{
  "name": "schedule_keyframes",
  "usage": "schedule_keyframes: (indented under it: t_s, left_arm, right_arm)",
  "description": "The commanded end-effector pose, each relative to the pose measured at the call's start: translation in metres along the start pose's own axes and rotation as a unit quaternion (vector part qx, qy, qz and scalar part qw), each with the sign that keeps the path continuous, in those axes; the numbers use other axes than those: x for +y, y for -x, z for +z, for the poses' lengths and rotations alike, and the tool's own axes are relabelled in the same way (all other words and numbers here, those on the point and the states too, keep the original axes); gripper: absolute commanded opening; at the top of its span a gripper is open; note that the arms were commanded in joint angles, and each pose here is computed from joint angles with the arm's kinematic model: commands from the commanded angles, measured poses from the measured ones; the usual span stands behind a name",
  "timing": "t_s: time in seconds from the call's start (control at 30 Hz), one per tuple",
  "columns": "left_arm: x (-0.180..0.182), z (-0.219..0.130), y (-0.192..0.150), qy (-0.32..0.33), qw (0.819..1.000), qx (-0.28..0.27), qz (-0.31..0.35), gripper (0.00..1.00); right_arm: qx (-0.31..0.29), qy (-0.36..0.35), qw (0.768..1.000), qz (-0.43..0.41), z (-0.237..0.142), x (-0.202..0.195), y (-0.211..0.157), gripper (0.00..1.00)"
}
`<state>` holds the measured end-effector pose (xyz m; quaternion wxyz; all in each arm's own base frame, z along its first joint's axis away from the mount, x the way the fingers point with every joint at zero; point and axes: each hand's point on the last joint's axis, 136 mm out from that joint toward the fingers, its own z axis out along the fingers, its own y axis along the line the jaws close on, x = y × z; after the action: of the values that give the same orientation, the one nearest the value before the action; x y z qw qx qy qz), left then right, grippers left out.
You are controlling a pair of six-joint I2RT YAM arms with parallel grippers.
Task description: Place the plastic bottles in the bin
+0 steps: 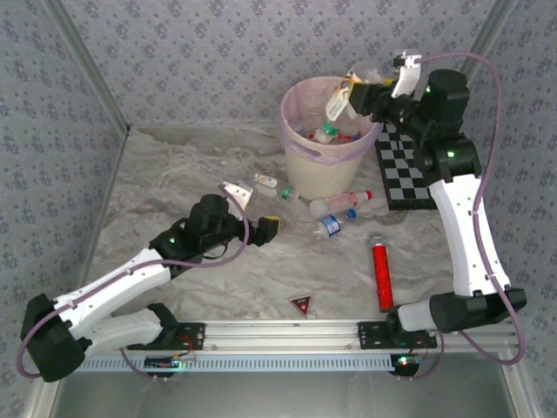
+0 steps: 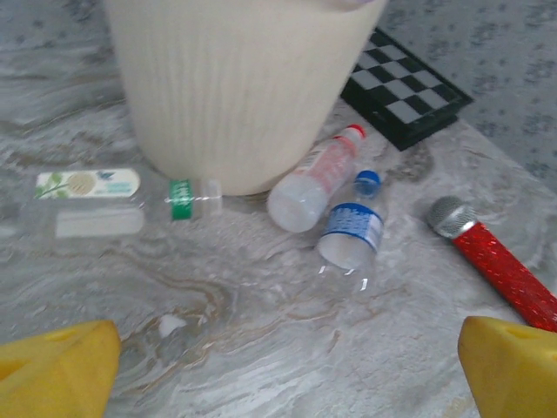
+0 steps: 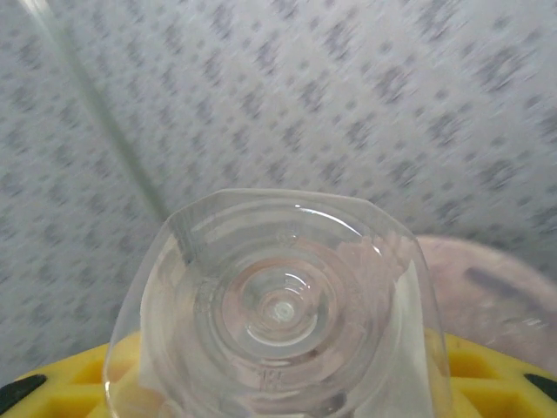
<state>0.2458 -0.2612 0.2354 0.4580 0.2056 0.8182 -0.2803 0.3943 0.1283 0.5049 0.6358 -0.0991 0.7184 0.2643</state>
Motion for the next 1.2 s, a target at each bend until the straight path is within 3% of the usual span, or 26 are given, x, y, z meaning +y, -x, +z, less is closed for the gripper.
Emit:
schedule_keyframes:
  t_s: [0.0, 0.17, 0.4, 0.67, 0.83, 1.0, 1.1, 1.17]
  left_arm:
    - [0.016, -0.008, 0.005, 0.044, 0.998, -0.015, -0.042, 0.99]
    - [0.027, -0.01, 0.003, 0.068, 0.995, -0.025, -0.072, 0.99]
    - [0.051, -0.015, -0.012, 0.126, 0.985, -0.007, -0.115, 0.96]
    - [0.062, -0.008, -0.022, 0.133, 0.977, 0.014, -0.164, 0.96]
    - [0.072, -0.003, -0.03, 0.143, 0.97, 0.027, -0.194, 0.96]
    - [0.075, -0.003, -0.033, 0.145, 0.969, 0.03, -0.197, 0.96]
    - [0.076, -0.004, -0.034, 0.147, 0.968, 0.031, -0.2, 0.96]
    - [0.077, -0.005, -0.036, 0.149, 0.968, 0.034, -0.202, 0.96]
  right_arm:
    - [-0.073, -0.126, 0.988, -0.042, 0.003, -0.047, 0.025, 0.33]
    - [-0.049, -0.176, 0.982, -0.048, 0.027, -0.082, 0.004, 0.3]
    - [0.04, -0.198, 0.979, -0.005, 0.063, -0.115, -0.069, 0.29]
    - [0.138, -0.192, 0.97, 0.045, 0.092, -0.119, -0.151, 0.28]
    - [0.23, -0.202, 0.949, 0.078, 0.1, -0.117, -0.21, 0.28]
    - [0.269, -0.212, 0.934, 0.106, 0.104, -0.117, -0.248, 0.3]
    - [0.272, -0.203, 0.933, 0.117, 0.105, -0.111, -0.248, 0.38]
    - [0.263, -0.197, 0.937, 0.115, 0.103, -0.104, -0.231, 0.51]
